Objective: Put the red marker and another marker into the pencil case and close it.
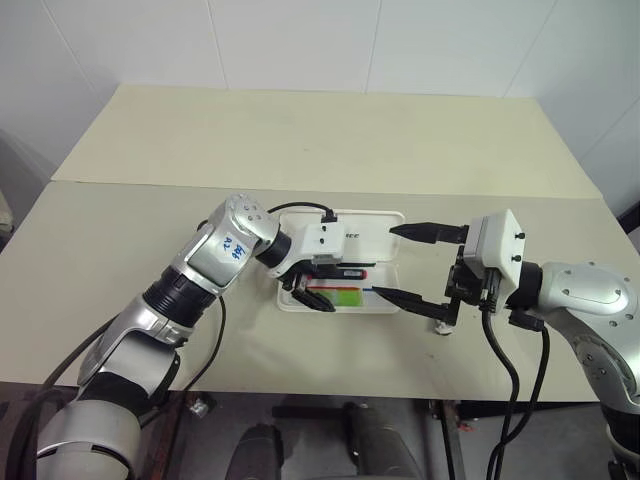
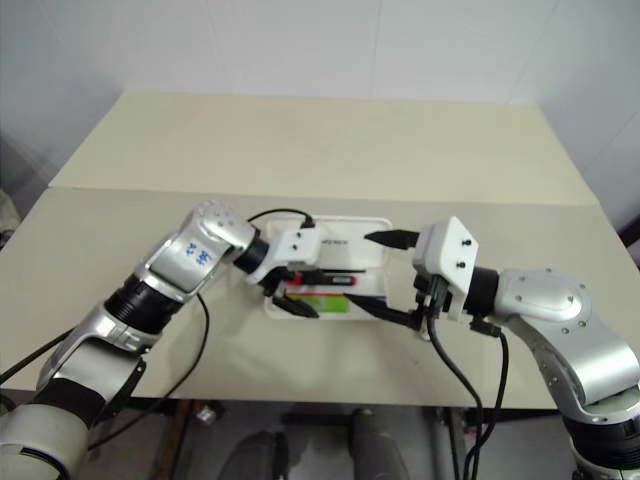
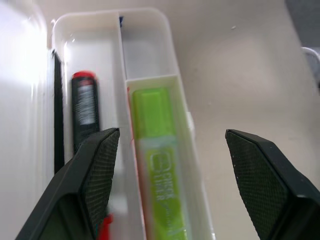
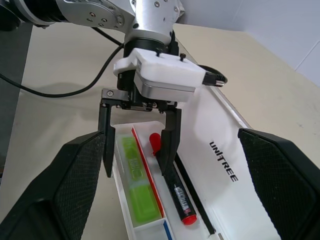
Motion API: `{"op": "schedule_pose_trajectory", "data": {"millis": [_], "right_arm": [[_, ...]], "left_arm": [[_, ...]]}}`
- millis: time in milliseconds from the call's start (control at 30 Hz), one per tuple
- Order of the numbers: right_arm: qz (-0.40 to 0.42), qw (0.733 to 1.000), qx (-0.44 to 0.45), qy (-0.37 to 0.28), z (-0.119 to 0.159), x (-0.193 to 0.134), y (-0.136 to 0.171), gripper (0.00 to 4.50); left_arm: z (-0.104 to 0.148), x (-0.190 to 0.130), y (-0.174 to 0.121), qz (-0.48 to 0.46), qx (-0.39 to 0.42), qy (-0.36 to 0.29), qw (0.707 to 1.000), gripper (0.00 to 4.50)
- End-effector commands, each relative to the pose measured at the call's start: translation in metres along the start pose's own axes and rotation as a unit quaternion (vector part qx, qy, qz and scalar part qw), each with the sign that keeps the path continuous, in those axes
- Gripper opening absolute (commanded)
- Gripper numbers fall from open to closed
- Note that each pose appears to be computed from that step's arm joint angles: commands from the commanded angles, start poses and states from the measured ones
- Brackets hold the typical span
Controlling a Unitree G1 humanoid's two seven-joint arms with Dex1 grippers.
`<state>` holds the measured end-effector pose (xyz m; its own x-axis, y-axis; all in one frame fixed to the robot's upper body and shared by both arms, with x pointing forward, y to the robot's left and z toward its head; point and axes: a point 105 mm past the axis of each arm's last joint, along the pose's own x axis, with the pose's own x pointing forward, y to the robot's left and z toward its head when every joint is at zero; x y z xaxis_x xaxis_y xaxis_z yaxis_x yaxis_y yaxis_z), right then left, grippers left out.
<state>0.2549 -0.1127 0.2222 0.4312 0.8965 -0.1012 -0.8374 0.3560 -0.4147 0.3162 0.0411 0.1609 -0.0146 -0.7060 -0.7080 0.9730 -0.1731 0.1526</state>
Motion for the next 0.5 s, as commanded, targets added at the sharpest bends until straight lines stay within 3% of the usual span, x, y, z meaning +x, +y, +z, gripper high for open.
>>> {"op": "schedule_pose_trajectory", "data": {"millis": [33, 100, 233, 433, 500], "right_arm": [[-0.033, 0.999, -0.002, 0.03, -0.002, -0.008, -0.009, 4.5], [-0.064, 0.996, 0.011, 0.065, -0.011, -0.013, -0.017, 4.5], [-0.119, 0.985, 0.035, 0.118, -0.023, -0.021, -0.025, 4.5], [-0.207, 0.954, 0.114, 0.183, -0.042, -0.039, -0.027, 4.5], [-0.255, 0.923, 0.16, 0.239, -0.059, -0.054, -0.023, 4.5]], "left_arm": [[0.012, -0.02, 0.004, 0.023, 0.042, -0.023, 0.999, 4.01], [0.012, -0.029, 0.004, 0.029, 0.068, -0.045, 0.996, 4.49], [0.012, -0.043, 0.014, 0.076, 0.111, -0.088, 0.987, 4.49], [-0.003, -0.064, -0.008, 0.041, 0.141, -0.151, 0.978, 4.49], [-0.018, -0.071, -0.012, 0.045, 0.135, -0.149, 0.978, 4.49]]}}
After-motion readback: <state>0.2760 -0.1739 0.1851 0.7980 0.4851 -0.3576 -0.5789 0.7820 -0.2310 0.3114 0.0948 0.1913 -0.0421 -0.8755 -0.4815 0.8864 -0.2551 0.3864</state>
